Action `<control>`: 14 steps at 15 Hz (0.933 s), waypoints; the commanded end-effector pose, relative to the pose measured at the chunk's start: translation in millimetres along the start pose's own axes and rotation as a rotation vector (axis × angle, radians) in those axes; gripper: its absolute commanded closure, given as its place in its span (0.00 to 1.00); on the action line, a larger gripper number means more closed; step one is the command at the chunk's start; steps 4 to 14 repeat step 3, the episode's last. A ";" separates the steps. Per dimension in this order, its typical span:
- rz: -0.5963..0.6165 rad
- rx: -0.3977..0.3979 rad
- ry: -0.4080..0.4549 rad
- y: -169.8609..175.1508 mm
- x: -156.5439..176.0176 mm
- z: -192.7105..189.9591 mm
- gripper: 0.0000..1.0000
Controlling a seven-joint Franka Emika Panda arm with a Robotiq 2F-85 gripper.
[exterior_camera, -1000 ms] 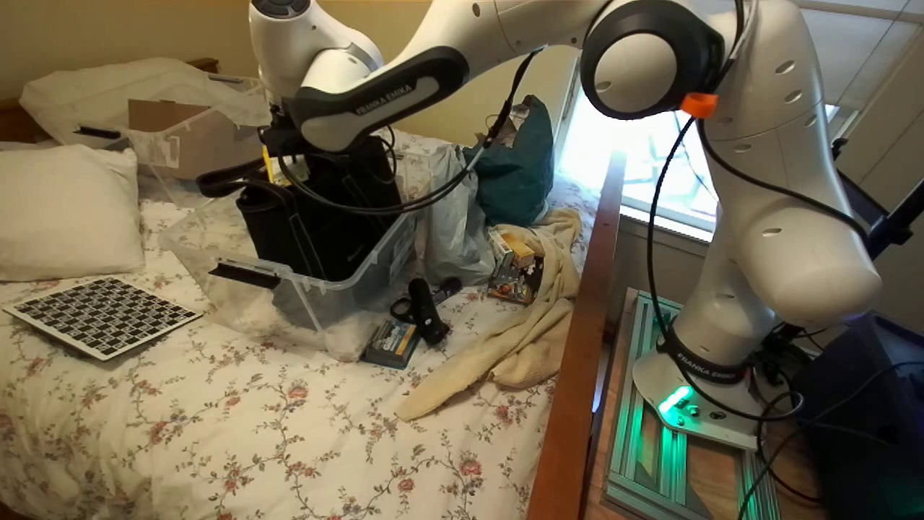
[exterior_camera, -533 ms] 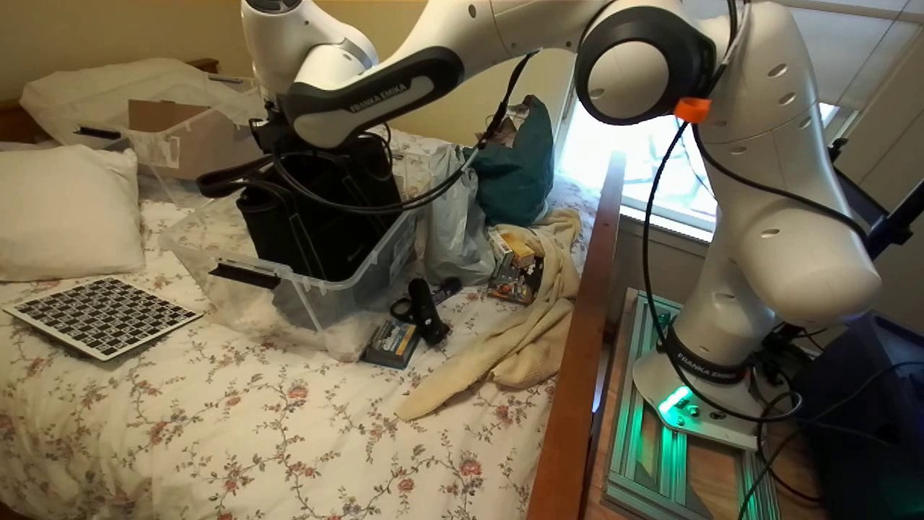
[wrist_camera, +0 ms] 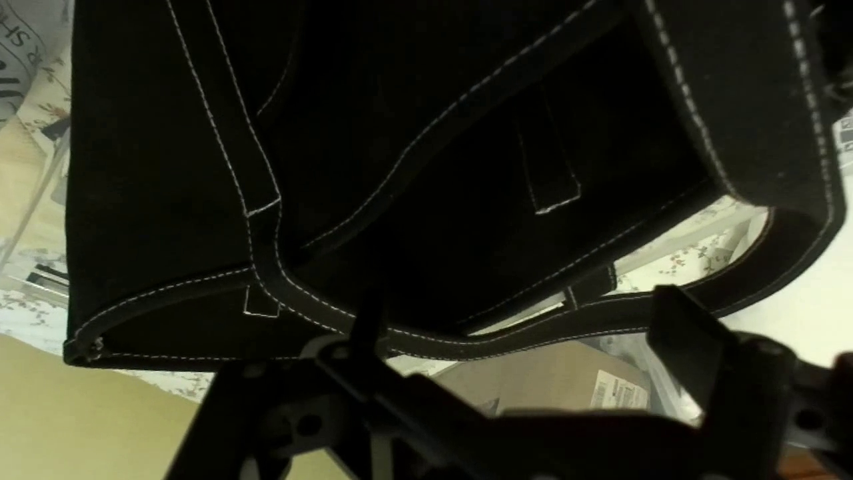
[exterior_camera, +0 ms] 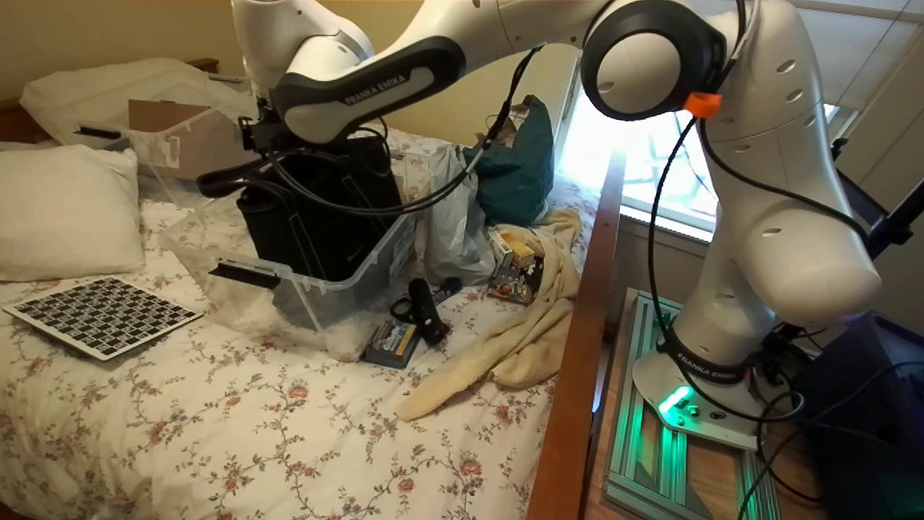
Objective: Pick up the yellow plastic from the bed and put it in the bag
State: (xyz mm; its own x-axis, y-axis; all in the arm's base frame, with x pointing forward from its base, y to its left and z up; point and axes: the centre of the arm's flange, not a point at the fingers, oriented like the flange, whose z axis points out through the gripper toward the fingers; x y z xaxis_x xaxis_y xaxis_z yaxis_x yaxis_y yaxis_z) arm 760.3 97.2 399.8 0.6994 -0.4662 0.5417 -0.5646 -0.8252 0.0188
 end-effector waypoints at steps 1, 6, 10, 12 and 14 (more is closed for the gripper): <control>-0.110 0.036 -0.063 15.4 -17.0 -27.3 0.00; -0.083 0.022 -0.022 -1.4 -7.7 -14.2 0.00; -0.083 0.022 -0.022 -1.4 -7.7 -14.2 0.00; -0.083 0.022 -0.022 -1.4 -7.7 -14.2 0.00; -0.083 0.022 -0.022 -1.4 -7.7 -14.2 0.00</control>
